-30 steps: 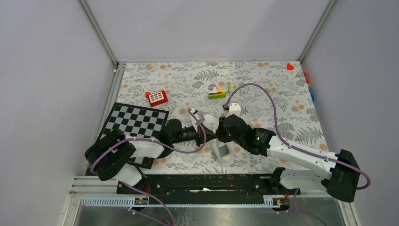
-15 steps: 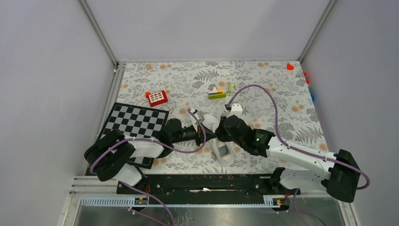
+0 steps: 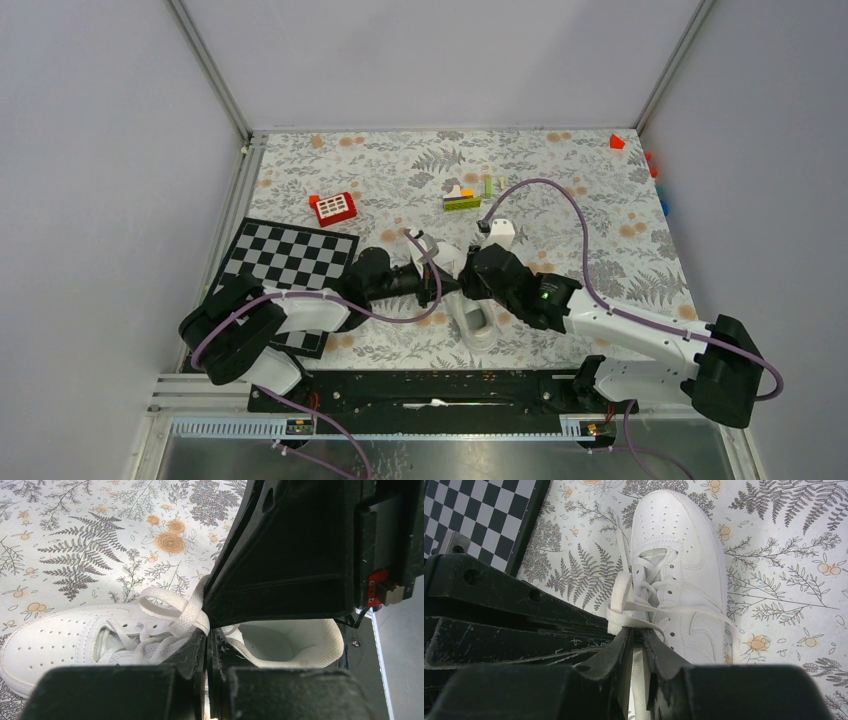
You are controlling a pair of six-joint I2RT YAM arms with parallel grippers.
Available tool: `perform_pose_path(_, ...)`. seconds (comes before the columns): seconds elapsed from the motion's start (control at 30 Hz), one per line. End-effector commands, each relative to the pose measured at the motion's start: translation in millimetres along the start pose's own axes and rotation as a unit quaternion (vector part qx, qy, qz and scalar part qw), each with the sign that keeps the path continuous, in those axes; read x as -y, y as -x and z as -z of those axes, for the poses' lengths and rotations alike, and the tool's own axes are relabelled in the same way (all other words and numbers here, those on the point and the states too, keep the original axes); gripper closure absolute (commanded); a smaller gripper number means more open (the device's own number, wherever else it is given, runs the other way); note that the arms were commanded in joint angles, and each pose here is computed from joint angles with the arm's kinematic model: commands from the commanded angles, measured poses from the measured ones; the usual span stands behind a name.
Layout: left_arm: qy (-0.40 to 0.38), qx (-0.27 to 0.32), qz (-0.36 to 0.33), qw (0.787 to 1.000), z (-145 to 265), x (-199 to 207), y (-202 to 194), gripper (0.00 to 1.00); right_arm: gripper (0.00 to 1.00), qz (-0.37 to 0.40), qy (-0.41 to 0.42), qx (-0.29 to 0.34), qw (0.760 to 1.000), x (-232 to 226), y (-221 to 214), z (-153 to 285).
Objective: Tie the shoes
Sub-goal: Cross the shoelace with the shoelace.
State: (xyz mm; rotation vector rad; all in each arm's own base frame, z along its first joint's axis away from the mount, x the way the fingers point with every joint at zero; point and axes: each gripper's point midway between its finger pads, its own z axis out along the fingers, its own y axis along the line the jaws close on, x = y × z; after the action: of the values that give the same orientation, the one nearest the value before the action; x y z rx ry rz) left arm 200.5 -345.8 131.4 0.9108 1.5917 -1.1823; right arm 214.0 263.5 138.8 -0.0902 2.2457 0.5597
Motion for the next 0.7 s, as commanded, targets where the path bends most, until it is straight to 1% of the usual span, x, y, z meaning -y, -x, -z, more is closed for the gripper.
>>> perform_pose_path(0.0,-0.005,0.049,-0.048,0.998,-9,1,38,1.0,0.8,-0.008,0.043,0.005,0.999,-19,10,13)
perform_pose_path(0.1,-0.014,0.048,-0.051,0.997,-9,3,39,1.0,0.74,-0.005,0.086,-0.007,0.996,-28,5,26)
perform_pose_path(0.23,-0.037,0.048,-0.056,0.997,-7,9,40,1.0,0.71,0.015,0.148,-0.003,0.989,-36,3,49)
perform_pose_path(0.33,-0.063,0.049,-0.064,0.995,-6,15,43,1.0,0.64,0.038,0.158,0.006,0.987,-30,4,61)
perform_pose_path(0.37,-0.07,0.049,-0.068,0.994,-6,17,43,1.0,0.6,0.048,0.156,0.012,0.987,-26,5,65)
perform_pose_path(0.43,-0.081,0.051,-0.077,0.992,-5,19,44,1.0,0.47,0.065,0.133,0.014,0.989,-11,5,64)
perform_pose_path(0.5,-0.087,0.045,-0.083,0.992,-6,18,43,1.0,0.42,0.069,0.124,0.012,0.99,1,7,62)
perform_pose_path(0.63,-0.104,0.024,-0.086,0.99,-5,19,37,1.0,0.39,0.049,0.177,-0.018,0.983,7,6,57)
perform_pose_path(0.67,-0.106,0.021,-0.088,0.99,-4,19,36,1.0,0.4,0.042,0.175,-0.022,0.983,12,7,53)
